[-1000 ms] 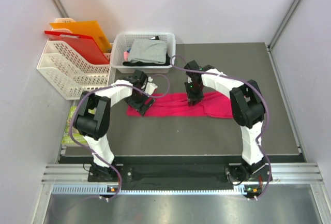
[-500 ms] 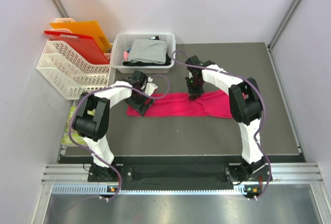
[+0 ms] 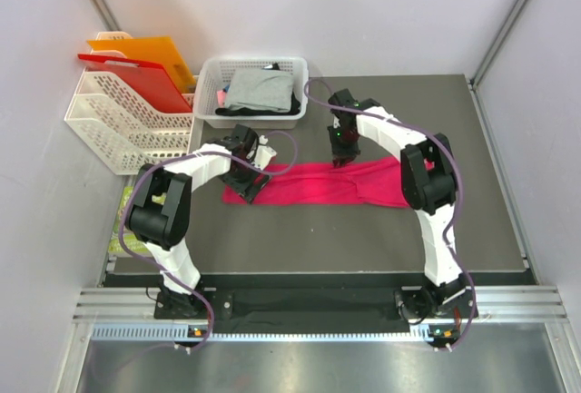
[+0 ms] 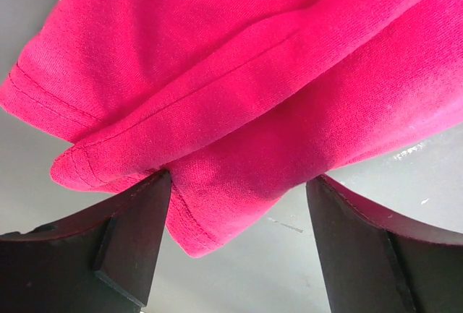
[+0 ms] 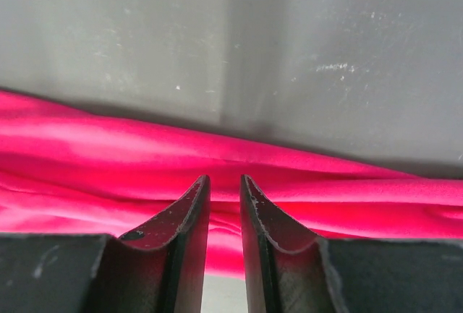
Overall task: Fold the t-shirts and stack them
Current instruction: Fold the other side of the tshirt into a rectangle
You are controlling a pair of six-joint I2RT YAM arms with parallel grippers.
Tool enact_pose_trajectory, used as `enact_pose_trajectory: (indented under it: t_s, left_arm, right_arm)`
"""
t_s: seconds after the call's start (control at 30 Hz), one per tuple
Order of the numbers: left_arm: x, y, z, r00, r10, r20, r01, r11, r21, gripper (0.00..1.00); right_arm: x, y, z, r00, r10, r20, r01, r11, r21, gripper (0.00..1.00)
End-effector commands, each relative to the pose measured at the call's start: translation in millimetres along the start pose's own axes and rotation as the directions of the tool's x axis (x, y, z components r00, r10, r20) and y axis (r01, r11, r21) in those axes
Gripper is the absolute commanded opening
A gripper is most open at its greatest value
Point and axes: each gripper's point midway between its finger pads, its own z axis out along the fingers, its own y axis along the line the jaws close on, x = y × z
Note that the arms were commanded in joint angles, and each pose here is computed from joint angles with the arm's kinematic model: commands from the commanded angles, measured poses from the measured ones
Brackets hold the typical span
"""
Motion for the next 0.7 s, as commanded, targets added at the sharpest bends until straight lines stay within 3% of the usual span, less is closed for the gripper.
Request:
enact_pose_trajectory:
  t_s: [0.0,0.2,0.3,0.53,0.67]
  left_arm:
    - [19.5,7.6,10.4,0.997,0.028,-0.067,-0.031,0.998,-0.046,0.79]
    - [13.2,10.0,6.4,0.998,0.03,-0.049,-0.032,0.998,-0.05,0.79]
    - [12.4,9.9,7.6,0.999,0.024,-0.048,-0.026,0.999,-0.046,0.79]
    - [10.0,11.1,6.7,0.999,0.024,-0.048,-0.026,0.999,-0.048,0.79]
    - [9.5,10.7,5.1,0.999,0.024,-0.045,-0.026,0.999,-0.046,0.79]
  right_arm:
    - [-14.8,1.8,-21.8,0.999,-0.014,0.045,0.015,1.0,-0.008,0.24]
    - [-4.8,16.2,-71.2,0.994,-0.001,0.11,0.01,0.997,-0.079,0.28]
    - [10.5,22.2,-73.2,0.996,-0.01,0.085,0.018,0.996,-0.089,0.28]
    - [49.5,25.5,-38.3,0.999,-0.031,-0.027,0.028,0.995,-0.091,0.26]
    - [49.7,24.5,-23.2,0.999,-0.033,-0.039,0.03,0.997,-0.077,0.26]
